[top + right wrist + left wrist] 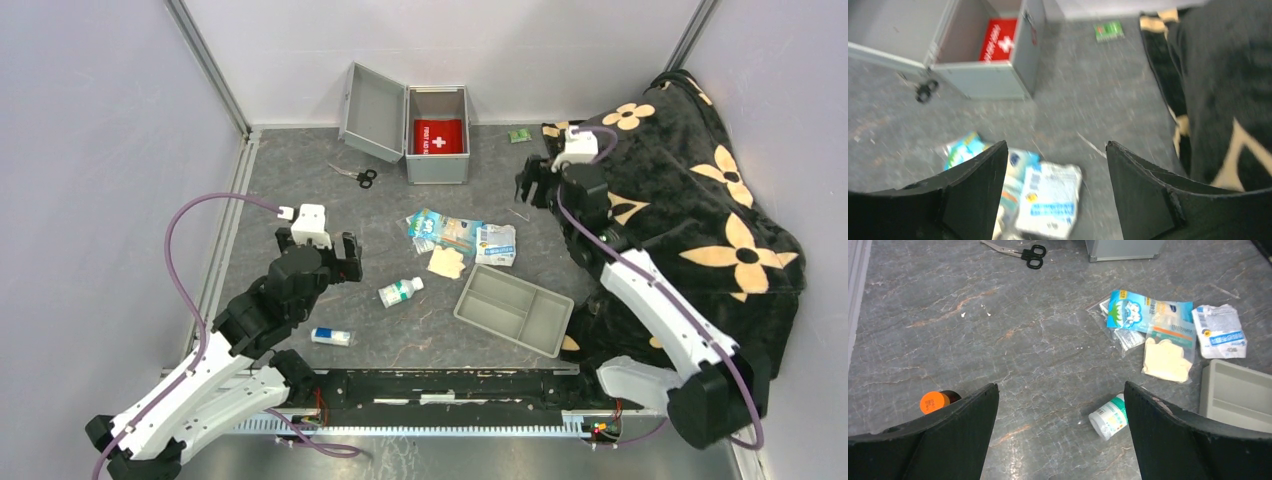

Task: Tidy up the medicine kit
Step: Pick up the pill bottle at the center of the board.

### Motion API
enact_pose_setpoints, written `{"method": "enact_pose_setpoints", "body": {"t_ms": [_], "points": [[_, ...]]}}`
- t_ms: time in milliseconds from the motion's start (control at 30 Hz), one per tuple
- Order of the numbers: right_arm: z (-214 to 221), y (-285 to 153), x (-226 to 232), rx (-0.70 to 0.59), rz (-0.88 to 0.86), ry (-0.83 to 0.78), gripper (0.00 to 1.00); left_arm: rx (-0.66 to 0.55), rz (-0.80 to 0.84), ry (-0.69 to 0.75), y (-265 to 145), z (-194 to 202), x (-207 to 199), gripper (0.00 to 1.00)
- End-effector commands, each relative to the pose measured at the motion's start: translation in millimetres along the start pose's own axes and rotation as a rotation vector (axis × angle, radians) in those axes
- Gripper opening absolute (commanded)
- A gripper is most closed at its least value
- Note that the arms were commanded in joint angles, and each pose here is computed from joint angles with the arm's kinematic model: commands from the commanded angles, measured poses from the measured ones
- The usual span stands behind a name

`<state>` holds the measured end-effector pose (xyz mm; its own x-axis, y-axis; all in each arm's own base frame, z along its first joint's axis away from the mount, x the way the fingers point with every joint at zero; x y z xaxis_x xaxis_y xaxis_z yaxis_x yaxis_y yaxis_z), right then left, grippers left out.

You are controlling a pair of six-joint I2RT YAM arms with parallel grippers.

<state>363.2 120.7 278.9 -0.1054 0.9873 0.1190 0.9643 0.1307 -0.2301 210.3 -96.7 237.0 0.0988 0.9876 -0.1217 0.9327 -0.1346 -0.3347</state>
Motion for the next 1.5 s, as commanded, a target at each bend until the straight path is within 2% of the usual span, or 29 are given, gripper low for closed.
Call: {"method": "enact_pose_setpoints", "body": {"t_ms": [0,200,533,967,1100,1300,1400,1467], "points": [[54.4,-30.3,-26.8,0.129,0.070,-0.038,0.80,-0.049,0.013,-0.192,-12.5,-27.5,-6.4,1.00],[104.5,-66.7,-31.3,0.212,-0.003,-0.046,0.82,0.001,0.045,-0.290,-8.4,-21.0,-20.3,1.00],[182.7,-102.1,-28.2,0.379,-0.117,-0.006,0.84,0.141,0.154,-0.289,14.1,2.3,-59.6,0.99],[197.8,-122.5,-26.7,0.414,-0.156,0.027,0.84,0.256,0.248,-0.217,52.0,34.2,-98.5,0.95],[195.7,-128.0,-16.9,0.439,-0.228,0.018,0.84,0.320,0.259,-0.200,66.8,54.2,-109.4,0.93],[192.5,-136.7,0.3,0.501,-0.354,-0.002,0.84,0.466,0.268,-0.051,70.3,97.6,-111.2,0.93],[193.1,-139.8,8.7,0.521,-0.416,-0.003,0.84,0.554,0.249,0.114,68.1,123.8,-109.4,0.97],[193.4,-139.9,10.7,0.522,-0.433,-0.007,0.84,0.569,0.149,0.252,67.4,135.5,-100.5,0.98]]}}
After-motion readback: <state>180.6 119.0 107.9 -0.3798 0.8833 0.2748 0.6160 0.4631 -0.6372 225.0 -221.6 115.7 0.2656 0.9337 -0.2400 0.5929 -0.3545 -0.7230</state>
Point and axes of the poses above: each gripper's point midway between its finger pads, its own y axis out along the fingers, its own x axis along the line the jaws close on, z = x × y, the point moved 2 cm from there along -y, back along the fingers, and after that the axes turned 4 degrees about -y, right-handed, at the moved point
